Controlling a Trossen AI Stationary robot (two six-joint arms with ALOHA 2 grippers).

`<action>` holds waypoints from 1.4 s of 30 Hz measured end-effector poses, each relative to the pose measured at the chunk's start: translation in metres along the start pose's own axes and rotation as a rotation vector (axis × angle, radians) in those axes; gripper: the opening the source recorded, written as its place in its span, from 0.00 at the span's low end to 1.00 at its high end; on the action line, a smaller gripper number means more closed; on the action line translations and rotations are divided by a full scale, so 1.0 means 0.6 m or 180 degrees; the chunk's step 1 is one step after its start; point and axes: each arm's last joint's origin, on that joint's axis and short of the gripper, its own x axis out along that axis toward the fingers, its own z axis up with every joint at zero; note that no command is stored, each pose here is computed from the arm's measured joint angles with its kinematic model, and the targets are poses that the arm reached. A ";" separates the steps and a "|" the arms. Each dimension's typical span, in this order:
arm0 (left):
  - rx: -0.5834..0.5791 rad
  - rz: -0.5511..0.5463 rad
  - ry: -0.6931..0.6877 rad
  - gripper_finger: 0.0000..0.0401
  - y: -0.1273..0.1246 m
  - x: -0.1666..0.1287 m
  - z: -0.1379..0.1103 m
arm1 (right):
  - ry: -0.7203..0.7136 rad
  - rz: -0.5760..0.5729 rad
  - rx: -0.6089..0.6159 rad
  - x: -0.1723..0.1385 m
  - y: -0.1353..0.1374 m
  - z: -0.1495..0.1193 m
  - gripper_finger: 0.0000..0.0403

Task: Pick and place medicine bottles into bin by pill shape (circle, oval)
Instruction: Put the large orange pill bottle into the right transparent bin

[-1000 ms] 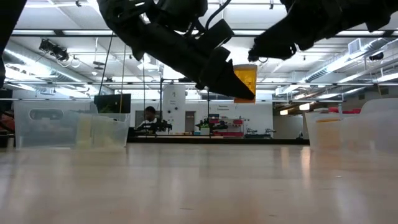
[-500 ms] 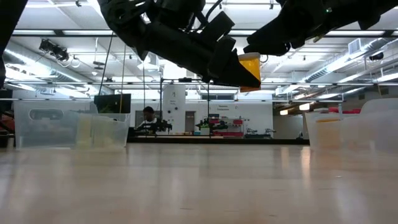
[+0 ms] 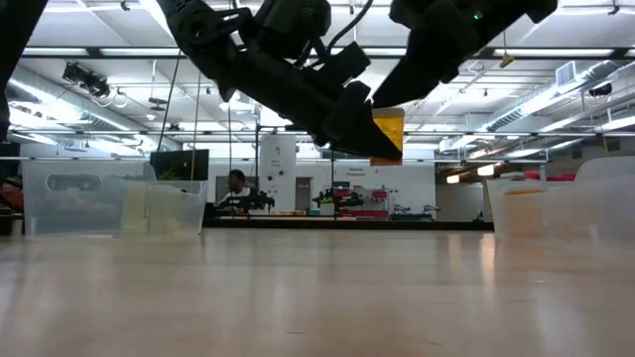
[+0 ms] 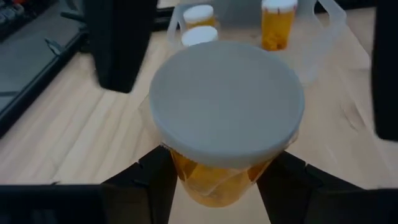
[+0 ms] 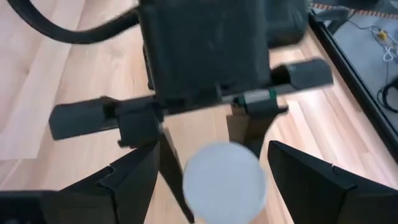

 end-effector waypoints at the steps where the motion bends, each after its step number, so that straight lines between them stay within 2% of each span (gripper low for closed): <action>1: 0.0002 -0.0009 0.0022 0.50 -0.001 0.000 -0.001 | 0.0010 -0.0001 -0.0027 0.004 0.001 0.003 0.76; 13: 0.0031 -0.0050 0.0146 0.50 -0.009 -0.002 -0.007 | 0.0223 -0.0003 -0.0141 0.015 0.004 -0.004 0.76; 23: 0.0045 -0.0062 0.0199 0.49 -0.010 0.000 0.004 | 0.0348 0.0062 -0.0150 0.031 0.010 -0.015 0.76; 28: 0.0046 -0.0061 0.0207 0.51 -0.010 0.000 0.004 | 0.0348 0.0038 -0.0151 0.031 0.010 -0.015 0.70; 36: 0.0051 -0.0063 0.0213 0.50 -0.010 0.000 0.004 | 0.0350 0.0017 -0.0152 0.031 0.009 -0.015 0.55; 42: 0.0084 -0.0061 0.0219 0.53 -0.010 0.000 0.003 | 0.0350 0.0003 -0.0195 0.031 0.009 -0.015 0.56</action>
